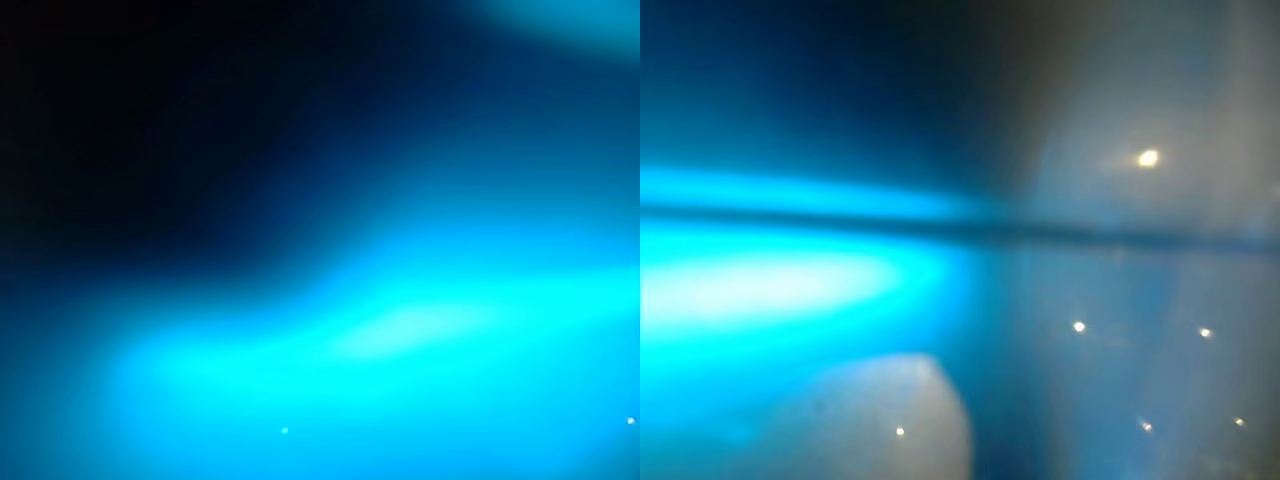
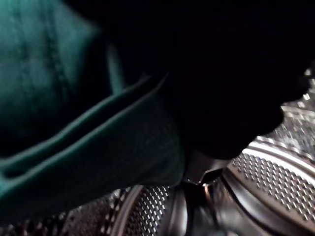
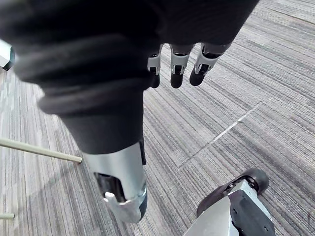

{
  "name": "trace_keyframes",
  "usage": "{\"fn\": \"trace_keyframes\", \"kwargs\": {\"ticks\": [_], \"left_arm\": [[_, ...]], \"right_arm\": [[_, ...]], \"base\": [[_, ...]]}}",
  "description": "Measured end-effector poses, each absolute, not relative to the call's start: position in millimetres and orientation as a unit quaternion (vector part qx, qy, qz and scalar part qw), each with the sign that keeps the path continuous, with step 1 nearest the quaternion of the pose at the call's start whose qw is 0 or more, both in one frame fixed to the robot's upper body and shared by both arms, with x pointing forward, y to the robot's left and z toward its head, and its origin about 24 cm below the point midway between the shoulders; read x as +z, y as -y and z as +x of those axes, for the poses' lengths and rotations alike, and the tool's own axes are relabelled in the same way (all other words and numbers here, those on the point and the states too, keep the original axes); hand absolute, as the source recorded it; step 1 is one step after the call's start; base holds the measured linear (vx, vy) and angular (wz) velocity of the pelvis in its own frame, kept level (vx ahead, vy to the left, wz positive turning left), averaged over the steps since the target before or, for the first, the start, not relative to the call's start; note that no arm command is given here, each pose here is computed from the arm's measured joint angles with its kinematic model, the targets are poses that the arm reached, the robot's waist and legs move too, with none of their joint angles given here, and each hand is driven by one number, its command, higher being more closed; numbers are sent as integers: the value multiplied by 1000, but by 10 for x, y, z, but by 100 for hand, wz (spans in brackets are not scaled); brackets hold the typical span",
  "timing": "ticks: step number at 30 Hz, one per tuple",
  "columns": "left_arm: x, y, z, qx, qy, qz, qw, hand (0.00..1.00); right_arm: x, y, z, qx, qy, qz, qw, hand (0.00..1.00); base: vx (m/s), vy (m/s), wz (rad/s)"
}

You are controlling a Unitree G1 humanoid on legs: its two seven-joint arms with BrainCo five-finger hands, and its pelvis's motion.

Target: Pick up the laundry basket with both hands and put the clothes into the washing machine.

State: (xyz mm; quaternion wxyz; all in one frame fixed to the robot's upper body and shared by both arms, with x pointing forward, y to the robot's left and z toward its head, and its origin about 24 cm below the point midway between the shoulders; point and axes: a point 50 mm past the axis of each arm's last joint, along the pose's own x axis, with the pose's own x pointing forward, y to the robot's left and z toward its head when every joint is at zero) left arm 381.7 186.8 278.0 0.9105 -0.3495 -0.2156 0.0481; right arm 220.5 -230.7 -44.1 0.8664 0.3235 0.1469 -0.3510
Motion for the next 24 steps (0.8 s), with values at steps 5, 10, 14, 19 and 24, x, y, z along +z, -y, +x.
{"fn": "trace_keyframes", "kwargs": {"ticks": [5,10,14,19,24], "left_arm": [[3833,-1763,3682,1,324,-272,906,100],[4146,-1705,3561,-16,373,-245,895,100],[4158,-1737,3568,-2,371,-234,899,100],[4157,-1758,3578,18,370,-210,905,100],[4164,-1772,3562,49,388,-149,908,0]], "right_arm": [[-516,2268,2189,-352,-152,352,854,0],[-605,2222,2153,-353,-166,373,842,0],[-625,2223,2139,-357,-168,377,838,0],[-672,2247,2098,-369,-172,379,831,0],[-668,2286,2083,-376,-167,379,829,0]], "base": [[-44,-13,-15],[-4,-8,-2],[-3,-12,-2],[1,0,-2],[1,1,-1]]}}
